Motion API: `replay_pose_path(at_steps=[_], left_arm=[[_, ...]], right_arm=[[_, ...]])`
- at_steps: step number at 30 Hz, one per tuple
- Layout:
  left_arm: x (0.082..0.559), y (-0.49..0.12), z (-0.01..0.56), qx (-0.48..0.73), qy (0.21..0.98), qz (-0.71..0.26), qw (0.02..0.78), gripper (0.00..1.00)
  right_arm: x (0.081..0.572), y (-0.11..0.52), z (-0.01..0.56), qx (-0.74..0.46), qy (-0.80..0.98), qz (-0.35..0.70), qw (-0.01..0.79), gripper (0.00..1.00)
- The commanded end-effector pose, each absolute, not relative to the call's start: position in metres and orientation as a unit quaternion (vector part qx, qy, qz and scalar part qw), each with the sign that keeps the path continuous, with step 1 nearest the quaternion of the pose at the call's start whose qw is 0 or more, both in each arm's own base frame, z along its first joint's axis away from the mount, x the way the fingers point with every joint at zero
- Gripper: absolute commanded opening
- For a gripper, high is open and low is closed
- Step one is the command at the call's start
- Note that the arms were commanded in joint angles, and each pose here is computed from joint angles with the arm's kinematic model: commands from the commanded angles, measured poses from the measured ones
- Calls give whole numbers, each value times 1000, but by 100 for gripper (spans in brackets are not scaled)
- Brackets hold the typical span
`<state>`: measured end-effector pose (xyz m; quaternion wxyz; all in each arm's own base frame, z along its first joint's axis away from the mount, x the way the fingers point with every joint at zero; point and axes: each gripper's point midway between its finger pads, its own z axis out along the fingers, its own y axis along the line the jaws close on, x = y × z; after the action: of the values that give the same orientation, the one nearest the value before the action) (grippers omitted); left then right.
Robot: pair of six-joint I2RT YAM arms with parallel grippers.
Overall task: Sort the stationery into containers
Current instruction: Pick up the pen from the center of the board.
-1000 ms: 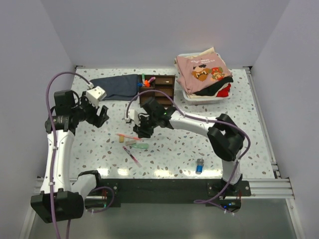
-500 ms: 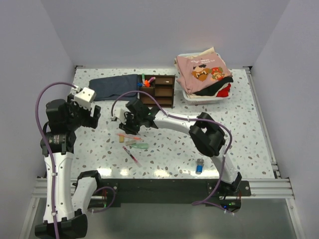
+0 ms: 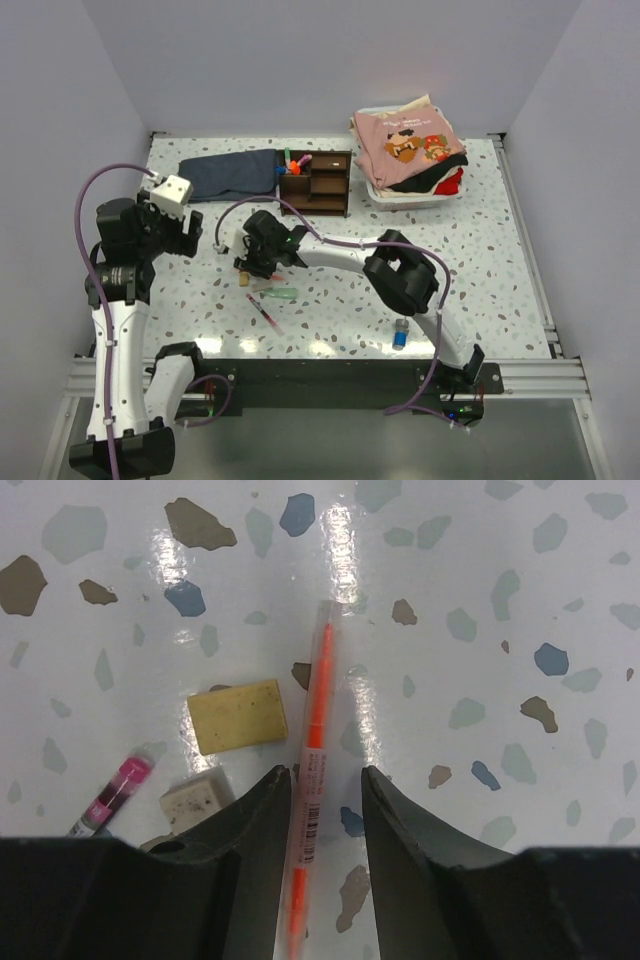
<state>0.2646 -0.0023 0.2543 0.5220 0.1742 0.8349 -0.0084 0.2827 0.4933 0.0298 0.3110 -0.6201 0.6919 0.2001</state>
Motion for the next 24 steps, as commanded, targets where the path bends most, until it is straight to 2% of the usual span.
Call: replay_pose_path(at_steps=[1,5,8,11,14,17,19,20,22,23,24], left_arm=[[274,1,261,164,825,-3,541,79],[278,0,259,166,825,-7,540,79],[280,1,258,167,826,-7,538,79],[284,1,256,168,826,-7,538,79],[288,1,258,170,824,-7,541,79],[295,3,264,171,820,-5,545,79],[300,2,266,171,818,-7,549,79],[302,2,268,172,816,-8,552,79],[308,0,269,175,813,-15,555,79],[311,-1,270,175,812,-18,557,79],[314,-1,272,174,810,-21,560,79]], right_arm=[[296,508,39,-607,692,188,342,39],[295,509,20,-613,699,177,325,37],[296,506,8,-614,706,165,312,22],[298,501,4,-615,710,152,308,2],[299,500,18,-617,707,154,310,0],[321,501,77,-597,698,174,356,0],[351,495,138,-556,694,204,410,0],[349,499,161,-540,686,261,412,0],[381,486,223,-484,668,316,468,0],[379,487,244,-452,664,374,463,0],[391,485,270,-427,637,403,499,0]])
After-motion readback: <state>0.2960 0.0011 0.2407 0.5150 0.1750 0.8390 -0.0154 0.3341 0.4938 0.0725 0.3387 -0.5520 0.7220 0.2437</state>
